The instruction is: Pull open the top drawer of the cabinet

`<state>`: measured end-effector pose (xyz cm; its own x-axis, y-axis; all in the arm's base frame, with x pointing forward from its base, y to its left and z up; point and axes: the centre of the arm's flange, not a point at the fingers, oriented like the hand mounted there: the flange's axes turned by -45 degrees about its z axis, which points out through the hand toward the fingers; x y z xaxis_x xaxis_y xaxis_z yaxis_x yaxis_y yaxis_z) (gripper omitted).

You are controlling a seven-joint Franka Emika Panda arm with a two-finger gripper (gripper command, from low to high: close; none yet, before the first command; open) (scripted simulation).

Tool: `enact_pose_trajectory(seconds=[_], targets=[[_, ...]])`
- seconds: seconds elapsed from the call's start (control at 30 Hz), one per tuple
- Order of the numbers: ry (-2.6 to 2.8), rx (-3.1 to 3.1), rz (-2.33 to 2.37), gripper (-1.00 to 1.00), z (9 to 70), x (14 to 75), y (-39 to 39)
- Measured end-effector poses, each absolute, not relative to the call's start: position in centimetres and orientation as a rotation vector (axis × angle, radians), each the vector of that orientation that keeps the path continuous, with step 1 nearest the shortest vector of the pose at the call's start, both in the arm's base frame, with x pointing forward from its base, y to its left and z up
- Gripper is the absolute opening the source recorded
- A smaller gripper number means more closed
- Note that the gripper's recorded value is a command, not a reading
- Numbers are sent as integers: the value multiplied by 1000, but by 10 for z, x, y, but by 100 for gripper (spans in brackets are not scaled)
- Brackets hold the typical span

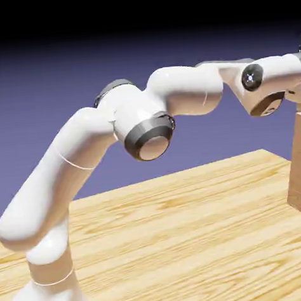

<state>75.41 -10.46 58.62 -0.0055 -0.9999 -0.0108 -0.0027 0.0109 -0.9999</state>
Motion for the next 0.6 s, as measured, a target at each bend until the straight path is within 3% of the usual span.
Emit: enact_pose_trajectory(seconds=[0.3, 0.33, 0.6], targets=[[1213, -1207, -1206, 0, 587, 788, -100], [1209, -1210, -1207, -100, 587, 789, -98], [1208, -1209, -1209, -100, 587, 779, -98]])
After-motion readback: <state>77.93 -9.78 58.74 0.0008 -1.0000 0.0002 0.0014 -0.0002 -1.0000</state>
